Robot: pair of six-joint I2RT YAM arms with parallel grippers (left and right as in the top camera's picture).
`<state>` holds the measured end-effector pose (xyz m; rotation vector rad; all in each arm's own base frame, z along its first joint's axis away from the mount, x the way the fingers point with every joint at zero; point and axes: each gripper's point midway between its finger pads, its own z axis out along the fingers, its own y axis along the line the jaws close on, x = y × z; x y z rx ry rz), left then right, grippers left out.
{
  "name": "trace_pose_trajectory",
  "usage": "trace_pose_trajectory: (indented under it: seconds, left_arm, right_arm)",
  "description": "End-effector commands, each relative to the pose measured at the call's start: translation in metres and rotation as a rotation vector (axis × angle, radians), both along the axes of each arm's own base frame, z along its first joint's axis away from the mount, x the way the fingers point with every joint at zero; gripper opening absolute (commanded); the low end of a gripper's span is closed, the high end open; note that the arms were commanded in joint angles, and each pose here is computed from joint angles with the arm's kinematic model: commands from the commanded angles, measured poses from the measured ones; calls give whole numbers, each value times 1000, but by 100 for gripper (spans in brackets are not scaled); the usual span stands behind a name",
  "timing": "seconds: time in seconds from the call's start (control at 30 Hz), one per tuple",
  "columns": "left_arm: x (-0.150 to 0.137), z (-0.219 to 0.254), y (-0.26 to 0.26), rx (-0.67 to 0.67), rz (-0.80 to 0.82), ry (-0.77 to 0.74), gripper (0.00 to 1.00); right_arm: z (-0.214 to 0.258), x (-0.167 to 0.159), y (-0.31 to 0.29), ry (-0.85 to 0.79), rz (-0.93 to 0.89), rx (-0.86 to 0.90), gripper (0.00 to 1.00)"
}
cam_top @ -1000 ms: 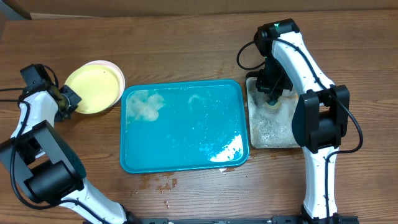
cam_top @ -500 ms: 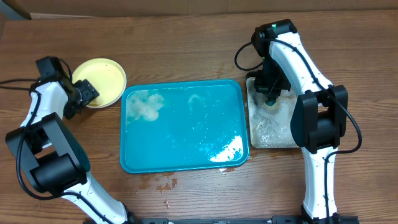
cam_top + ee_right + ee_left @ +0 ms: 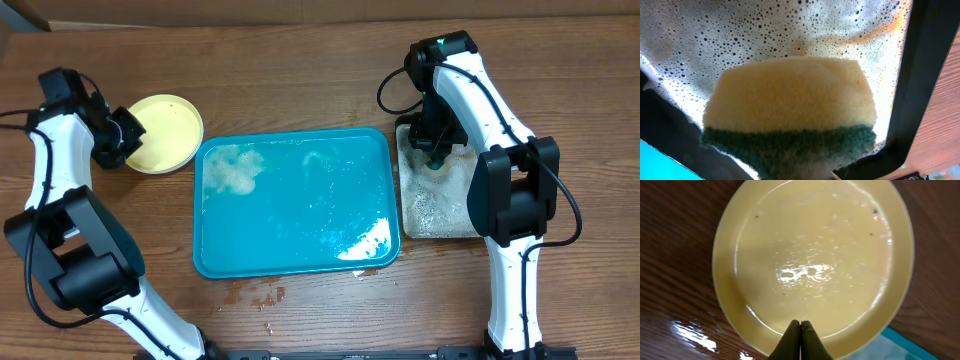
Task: Clean dirty plates on tray and stack at the side
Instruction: 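Release the yellow plate and raise the left gripper above the tray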
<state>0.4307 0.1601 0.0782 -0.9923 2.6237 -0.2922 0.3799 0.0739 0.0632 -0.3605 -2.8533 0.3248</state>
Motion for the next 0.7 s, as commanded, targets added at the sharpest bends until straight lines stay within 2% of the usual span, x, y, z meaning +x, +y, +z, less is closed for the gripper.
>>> trace_pose_trajectory:
  seconds: [0.0,0.3,0.5,0.67]
  left_arm:
    - [14,26,-17,-43,-65,-71,4]
    - [15,109,-75,50,-215,-210,4]
    - [-4,154,-138,83,-374,-267,4]
    - [-21,166,-170,206,-444,-238,7]
  right_arm:
    - [0,6,3,-17,7,6,4]
    - [-1,10,4,-33,9,11,4]
    - [-2,15,5,-54,11,16,4]
    - [-2,14,5,-50,29,21,7]
